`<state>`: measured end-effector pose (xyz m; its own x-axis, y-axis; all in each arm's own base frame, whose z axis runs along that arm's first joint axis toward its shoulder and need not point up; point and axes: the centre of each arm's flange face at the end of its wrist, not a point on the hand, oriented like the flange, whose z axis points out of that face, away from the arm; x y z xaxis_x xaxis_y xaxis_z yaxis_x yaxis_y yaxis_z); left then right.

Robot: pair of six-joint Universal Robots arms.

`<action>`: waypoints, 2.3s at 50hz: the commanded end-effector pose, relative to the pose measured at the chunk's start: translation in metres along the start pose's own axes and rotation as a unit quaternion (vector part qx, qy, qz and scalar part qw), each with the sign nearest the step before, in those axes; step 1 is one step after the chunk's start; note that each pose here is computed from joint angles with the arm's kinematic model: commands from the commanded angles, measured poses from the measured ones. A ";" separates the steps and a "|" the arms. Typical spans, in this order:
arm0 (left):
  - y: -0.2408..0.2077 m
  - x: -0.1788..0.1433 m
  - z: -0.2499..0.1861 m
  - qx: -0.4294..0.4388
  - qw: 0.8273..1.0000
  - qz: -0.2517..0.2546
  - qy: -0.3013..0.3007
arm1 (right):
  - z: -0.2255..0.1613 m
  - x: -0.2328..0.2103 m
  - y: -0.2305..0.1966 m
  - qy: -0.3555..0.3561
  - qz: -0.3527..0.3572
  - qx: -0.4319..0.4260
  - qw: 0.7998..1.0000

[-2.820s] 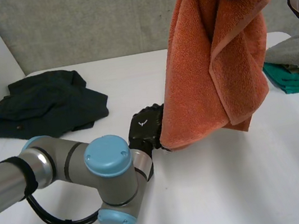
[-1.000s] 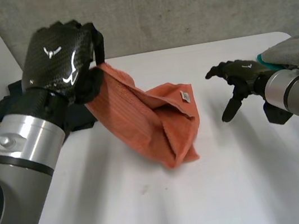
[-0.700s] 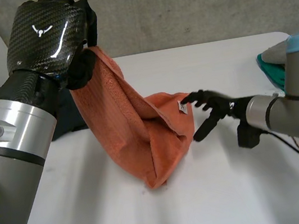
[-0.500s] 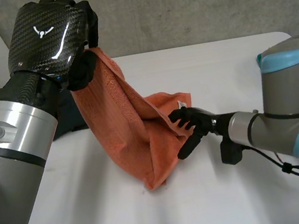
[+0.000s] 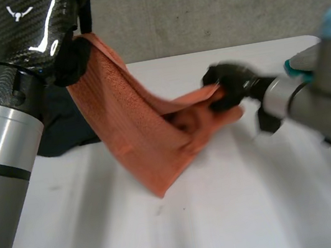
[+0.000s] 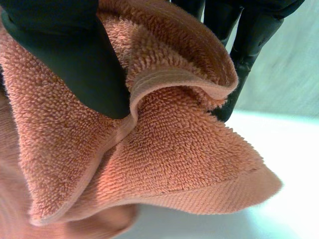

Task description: Fold the laundry.

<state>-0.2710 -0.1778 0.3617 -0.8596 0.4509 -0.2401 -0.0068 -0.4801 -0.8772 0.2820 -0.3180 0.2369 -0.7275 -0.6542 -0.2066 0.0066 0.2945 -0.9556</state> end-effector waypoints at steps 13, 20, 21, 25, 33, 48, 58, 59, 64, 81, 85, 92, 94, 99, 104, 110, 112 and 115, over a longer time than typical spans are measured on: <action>0.083 0.003 0.017 -0.105 0.994 0.036 0.007 | -0.059 0.003 -0.043 0.131 -0.453 -0.073 0.879; 0.125 0.007 0.073 -0.084 0.990 0.109 0.002 | -0.011 0.030 -0.039 0.162 -0.536 -0.025 0.828; 0.123 0.005 0.083 -0.069 0.990 0.119 -0.004 | -0.004 0.033 -0.045 0.174 -0.547 -0.004 0.818; 0.094 -0.003 0.122 0.022 0.988 0.144 -0.042 | 0.017 0.038 -0.084 0.235 -0.589 0.123 0.763; 0.068 -0.006 0.133 0.101 0.982 0.142 -0.075 | 0.015 0.020 -0.117 0.207 -0.631 0.264 0.699; 0.161 0.027 0.023 -0.102 0.985 0.136 0.015 | -0.004 0.041 0.028 -0.032 -0.590 0.008 0.807; 0.163 0.047 0.007 -0.113 0.984 0.127 0.045 | -0.019 0.038 0.070 -0.068 -0.574 -0.104 0.809; 0.159 0.047 0.009 -0.108 0.985 0.127 0.043 | -0.020 0.038 0.069 -0.061 -0.559 -0.109 0.820; 0.143 0.041 0.014 -0.086 0.987 0.131 0.033 | -0.023 0.040 0.059 -0.027 -0.432 -0.109 0.895; 0.081 0.017 0.021 -0.032 0.992 0.124 -0.001 | -0.066 0.071 0.032 0.101 0.008 -0.075 0.992; 0.059 0.015 0.025 -0.004 0.994 0.110 -0.008 | -0.072 0.065 0.053 0.101 0.043 -0.100 0.989; 0.038 0.010 0.029 0.019 0.994 0.102 -0.017 | -0.073 0.054 0.074 0.104 0.064 -0.105 0.987; 0.037 0.009 0.029 0.019 0.994 0.102 -0.016 | -0.069 0.049 0.077 0.102 0.060 -0.095 0.988; 0.036 0.009 0.030 0.020 0.994 0.102 -0.017 | -0.061 0.040 0.087 0.100 0.038 -0.093 0.990; 0.036 0.009 0.030 0.020 0.994 0.102 -0.018 | -0.051 0.040 0.096 0.118 0.016 -0.088 0.989; 0.031 0.008 0.030 0.027 0.995 0.096 -0.020 | -0.035 0.042 0.111 0.118 -0.011 -0.094 0.989; 0.029 0.007 0.030 0.030 0.995 0.094 -0.022 | -0.029 0.040 0.115 0.112 -0.019 -0.098 0.989; 0.024 0.005 0.029 0.035 0.995 0.093 -0.026 | -0.022 0.045 0.111 0.123 -0.029 -0.091 0.988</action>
<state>-0.2931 -0.2117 0.3445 -0.8673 0.3158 -0.3848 0.1358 -0.5935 -0.7933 0.2269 -0.2877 0.1345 -0.8680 -0.4826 -0.1171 -0.1120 0.4199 -0.9006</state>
